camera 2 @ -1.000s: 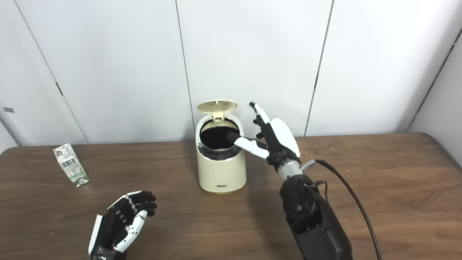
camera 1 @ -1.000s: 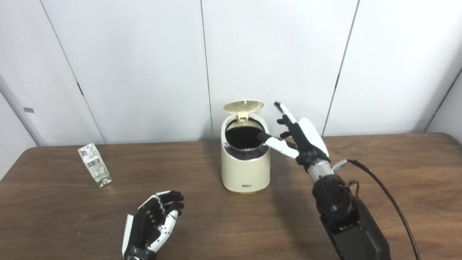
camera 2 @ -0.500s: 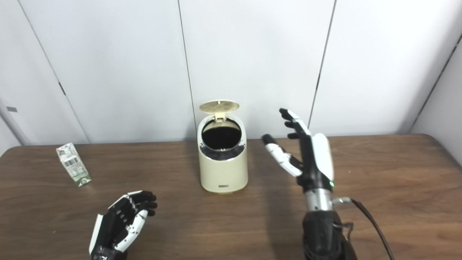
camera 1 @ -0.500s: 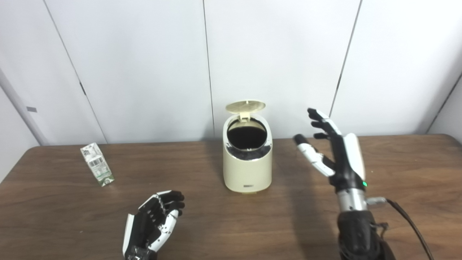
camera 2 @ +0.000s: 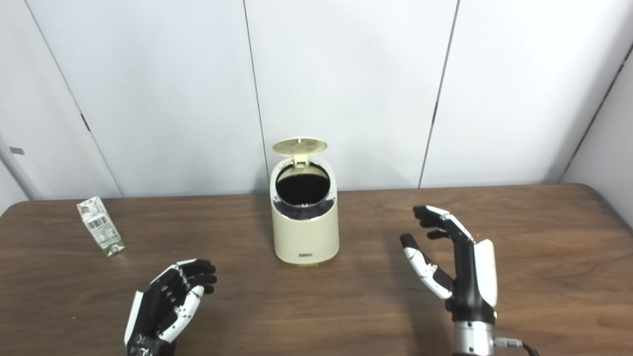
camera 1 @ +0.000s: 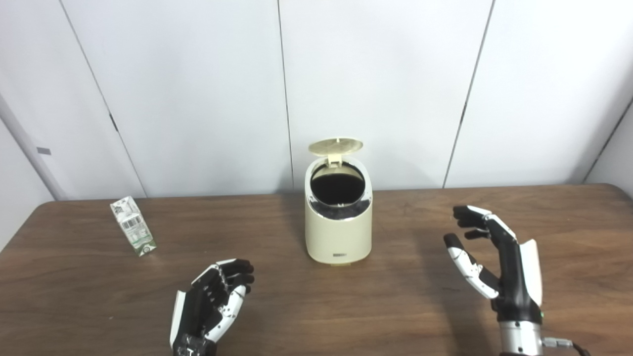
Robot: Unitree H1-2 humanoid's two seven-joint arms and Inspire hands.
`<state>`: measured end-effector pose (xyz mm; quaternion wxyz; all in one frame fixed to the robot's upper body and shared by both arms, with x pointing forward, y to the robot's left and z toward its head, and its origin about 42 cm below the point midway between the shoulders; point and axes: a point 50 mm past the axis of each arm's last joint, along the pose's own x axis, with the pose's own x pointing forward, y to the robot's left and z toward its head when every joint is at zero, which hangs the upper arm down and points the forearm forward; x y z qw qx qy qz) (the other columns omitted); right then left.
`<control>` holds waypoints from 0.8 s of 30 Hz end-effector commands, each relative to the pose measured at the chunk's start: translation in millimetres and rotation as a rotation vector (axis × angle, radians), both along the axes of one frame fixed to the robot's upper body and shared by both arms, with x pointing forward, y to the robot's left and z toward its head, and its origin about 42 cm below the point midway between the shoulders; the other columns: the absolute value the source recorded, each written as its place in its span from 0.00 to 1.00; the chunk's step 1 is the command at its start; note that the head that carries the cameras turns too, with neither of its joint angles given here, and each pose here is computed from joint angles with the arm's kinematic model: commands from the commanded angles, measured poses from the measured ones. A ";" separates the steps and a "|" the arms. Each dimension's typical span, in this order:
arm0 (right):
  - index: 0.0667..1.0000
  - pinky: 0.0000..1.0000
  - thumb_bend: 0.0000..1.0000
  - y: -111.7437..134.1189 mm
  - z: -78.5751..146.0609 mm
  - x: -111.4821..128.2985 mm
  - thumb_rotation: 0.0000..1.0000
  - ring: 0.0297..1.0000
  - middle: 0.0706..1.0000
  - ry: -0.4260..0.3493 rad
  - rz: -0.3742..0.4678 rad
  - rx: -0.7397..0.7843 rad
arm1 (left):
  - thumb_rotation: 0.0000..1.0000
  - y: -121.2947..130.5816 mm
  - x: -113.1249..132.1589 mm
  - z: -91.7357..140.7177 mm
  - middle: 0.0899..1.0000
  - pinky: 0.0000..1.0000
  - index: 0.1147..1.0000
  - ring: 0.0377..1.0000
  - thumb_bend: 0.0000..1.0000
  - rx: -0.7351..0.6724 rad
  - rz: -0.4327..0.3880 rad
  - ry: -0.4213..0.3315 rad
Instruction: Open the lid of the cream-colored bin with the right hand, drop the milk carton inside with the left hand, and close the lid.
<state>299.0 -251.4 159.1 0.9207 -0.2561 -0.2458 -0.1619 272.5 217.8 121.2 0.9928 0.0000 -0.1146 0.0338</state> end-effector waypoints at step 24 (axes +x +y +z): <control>0.65 0.55 0.23 -31.1 -22.6 0.6 0.48 0.64 0.66 0.006 -0.025 0.017 | 0.32 65.5 -4.0 129.5 0.70 0.63 0.76 0.67 0.84 0.272 0.212 -0.477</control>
